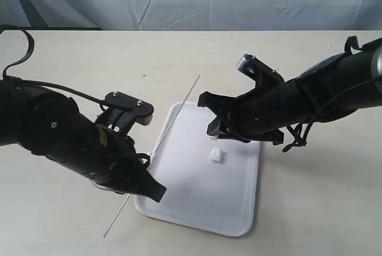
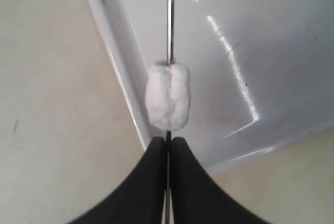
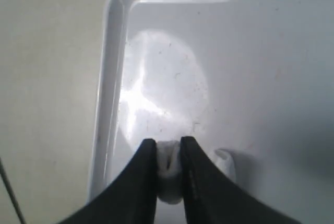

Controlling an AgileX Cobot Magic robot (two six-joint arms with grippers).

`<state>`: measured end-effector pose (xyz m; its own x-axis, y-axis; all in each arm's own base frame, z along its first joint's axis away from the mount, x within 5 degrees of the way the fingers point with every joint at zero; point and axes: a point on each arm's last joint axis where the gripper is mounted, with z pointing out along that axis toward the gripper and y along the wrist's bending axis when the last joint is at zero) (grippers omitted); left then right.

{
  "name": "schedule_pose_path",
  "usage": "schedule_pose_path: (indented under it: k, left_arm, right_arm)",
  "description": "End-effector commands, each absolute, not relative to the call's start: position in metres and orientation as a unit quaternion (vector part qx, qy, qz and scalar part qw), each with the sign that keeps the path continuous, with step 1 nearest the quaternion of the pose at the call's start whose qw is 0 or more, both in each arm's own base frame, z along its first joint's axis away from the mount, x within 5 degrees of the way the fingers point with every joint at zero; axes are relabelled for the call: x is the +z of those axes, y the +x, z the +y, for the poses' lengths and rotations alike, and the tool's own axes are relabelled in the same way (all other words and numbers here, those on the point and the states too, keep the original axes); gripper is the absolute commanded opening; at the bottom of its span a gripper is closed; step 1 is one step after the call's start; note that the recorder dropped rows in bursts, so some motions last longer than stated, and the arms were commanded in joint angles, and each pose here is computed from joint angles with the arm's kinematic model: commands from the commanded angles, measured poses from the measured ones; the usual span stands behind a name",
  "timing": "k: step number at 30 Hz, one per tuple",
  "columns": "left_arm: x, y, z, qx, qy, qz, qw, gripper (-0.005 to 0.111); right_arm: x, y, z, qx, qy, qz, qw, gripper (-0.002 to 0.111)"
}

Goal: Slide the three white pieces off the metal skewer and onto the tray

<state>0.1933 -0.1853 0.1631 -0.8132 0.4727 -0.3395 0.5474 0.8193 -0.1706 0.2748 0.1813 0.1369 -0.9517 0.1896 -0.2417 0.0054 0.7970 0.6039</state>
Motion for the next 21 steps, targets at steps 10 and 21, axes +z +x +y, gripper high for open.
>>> schedule_pose_path:
  k: [10, 21]
  left_arm:
    - [0.172, 0.201, -0.189, -0.14, 0.26, 0.941, 0.165, 0.0]
    - [0.172, 0.212, -0.175, -0.13, 0.244, 0.947, 0.165, 0.0]
  right_arm:
    - [0.138, 0.27, 0.186, 0.336, 0.037, 0.933, 0.125, 0.047]
    - [0.152, 0.265, 0.19, 0.369, 0.02, 0.923, 0.112, 0.053]
